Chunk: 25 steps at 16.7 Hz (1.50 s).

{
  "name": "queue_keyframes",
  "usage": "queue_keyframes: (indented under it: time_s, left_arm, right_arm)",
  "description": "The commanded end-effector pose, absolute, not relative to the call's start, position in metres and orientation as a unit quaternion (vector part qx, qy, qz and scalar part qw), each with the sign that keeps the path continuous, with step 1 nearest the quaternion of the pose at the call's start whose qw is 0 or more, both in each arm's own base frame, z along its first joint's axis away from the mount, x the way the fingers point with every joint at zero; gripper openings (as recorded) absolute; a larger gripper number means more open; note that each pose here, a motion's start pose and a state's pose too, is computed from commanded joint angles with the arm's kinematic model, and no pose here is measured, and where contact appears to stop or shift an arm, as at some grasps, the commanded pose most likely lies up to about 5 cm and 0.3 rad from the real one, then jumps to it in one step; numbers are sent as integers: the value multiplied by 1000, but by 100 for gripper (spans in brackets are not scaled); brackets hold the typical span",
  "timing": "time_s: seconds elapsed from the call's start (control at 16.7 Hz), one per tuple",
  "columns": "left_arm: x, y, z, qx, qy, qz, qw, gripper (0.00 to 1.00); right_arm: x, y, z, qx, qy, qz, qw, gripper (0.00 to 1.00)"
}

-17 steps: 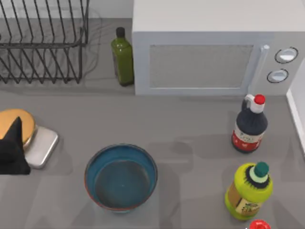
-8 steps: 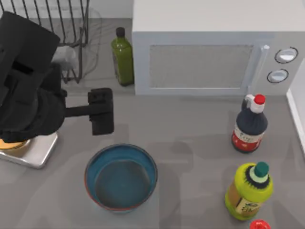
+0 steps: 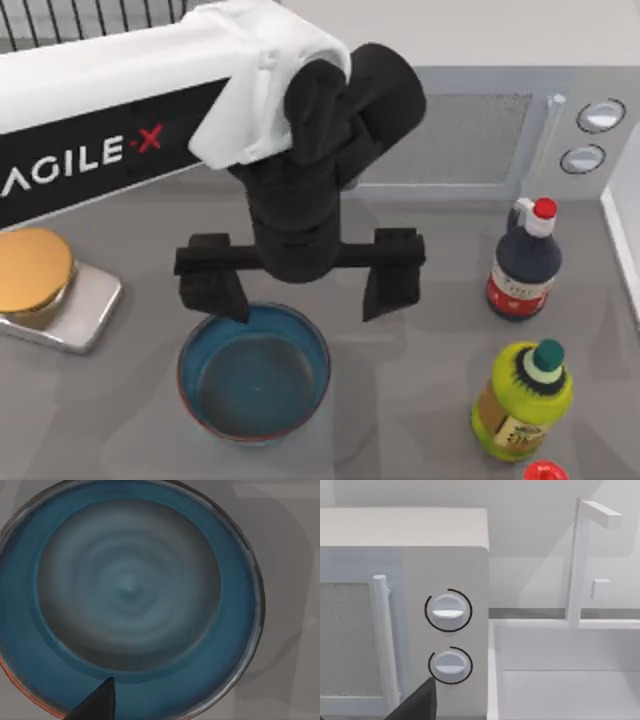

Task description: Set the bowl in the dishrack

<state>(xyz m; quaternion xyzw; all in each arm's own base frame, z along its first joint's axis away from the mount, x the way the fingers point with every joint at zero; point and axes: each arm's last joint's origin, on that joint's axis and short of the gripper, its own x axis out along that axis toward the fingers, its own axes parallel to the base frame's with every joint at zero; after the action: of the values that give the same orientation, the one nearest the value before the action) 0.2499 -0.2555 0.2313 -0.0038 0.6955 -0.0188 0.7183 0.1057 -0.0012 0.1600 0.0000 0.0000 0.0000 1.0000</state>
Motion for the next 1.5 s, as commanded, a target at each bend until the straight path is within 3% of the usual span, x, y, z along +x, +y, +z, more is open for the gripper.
queue_keyframes:
  time_s: [0.6, 1.08, 1.38, 1.5]
  left_arm:
    - [249, -278, 223, 7, 707, -7, 707, 100]
    - [249, -280, 135, 6, 706, -9, 708, 100]
    - [248, -279, 128, 7, 707, -7, 707, 100]
    - [248, -279, 128, 7, 707, -7, 707, 85]
  right_arm:
    - [106, -1, 160, 0, 0, 0, 1000, 100]
    - [106, -1, 160, 0, 0, 0, 1000, 100]
    - [106, -1, 160, 0, 0, 0, 1000, 100]
    - [106, -1, 160, 0, 0, 0, 1000, 100]
